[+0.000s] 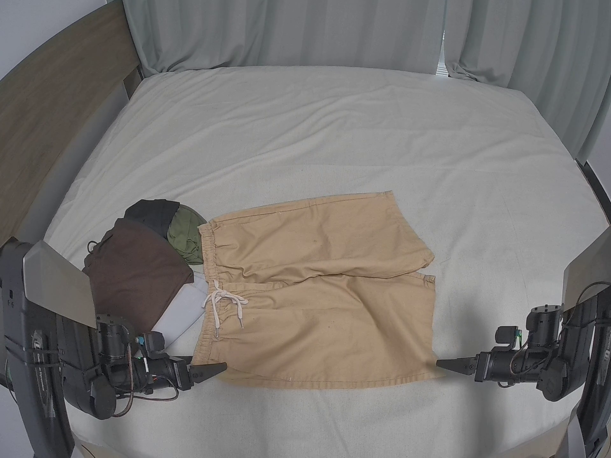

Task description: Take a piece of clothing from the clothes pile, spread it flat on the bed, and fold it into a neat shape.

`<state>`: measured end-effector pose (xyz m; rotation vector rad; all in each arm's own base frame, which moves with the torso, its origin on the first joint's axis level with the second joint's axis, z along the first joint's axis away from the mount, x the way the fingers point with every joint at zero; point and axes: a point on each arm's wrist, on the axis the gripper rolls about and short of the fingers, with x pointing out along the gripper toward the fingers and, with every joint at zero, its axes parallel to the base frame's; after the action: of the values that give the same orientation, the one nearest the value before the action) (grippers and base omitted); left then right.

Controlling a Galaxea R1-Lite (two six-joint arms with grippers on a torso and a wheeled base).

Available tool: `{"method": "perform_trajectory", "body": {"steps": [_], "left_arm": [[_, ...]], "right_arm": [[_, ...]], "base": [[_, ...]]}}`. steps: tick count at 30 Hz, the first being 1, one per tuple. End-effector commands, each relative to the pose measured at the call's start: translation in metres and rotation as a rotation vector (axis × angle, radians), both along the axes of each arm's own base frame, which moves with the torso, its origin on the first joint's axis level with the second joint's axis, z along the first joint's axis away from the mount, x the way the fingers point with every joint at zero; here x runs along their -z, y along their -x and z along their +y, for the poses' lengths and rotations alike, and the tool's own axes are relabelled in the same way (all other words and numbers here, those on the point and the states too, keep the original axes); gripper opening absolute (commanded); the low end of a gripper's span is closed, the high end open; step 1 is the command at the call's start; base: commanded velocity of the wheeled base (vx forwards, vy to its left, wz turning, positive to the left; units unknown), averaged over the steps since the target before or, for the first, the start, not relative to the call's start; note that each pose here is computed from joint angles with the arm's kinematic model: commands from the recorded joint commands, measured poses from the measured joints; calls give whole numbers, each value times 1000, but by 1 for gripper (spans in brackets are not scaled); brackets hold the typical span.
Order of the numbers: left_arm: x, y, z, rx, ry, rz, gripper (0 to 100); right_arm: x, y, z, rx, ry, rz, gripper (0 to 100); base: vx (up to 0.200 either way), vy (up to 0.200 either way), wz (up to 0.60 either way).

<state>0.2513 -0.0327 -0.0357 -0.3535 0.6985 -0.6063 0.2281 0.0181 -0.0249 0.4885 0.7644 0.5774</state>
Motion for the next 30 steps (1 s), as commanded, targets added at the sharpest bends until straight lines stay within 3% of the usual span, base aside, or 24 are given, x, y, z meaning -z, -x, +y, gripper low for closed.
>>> {"method": "perform_trajectory", "body": {"steps": [1,3,4,24,30], "left_arm": [[5,-3,0,-1,-2,3,100],[5,-3,0,-1,-2,3,100],[5,-4,1,-4,-1,3,0],[5,-5,2,-6,-3,-5,0],[4,-5,2,-6,-3,-6,0]], "right_arm": [[0,0,1,-5,0,0,100],[0,0,1,-4,-1,0,100],[0,-1,1,-4,-1,-2,100],[17,-4,14,-53,-4,53,100],[18,-8,19,-41,-38,75,100]], "base": [[0,0,0],[0,0,0],[0,0,0],[0,0,0],[0,0,0]]}}
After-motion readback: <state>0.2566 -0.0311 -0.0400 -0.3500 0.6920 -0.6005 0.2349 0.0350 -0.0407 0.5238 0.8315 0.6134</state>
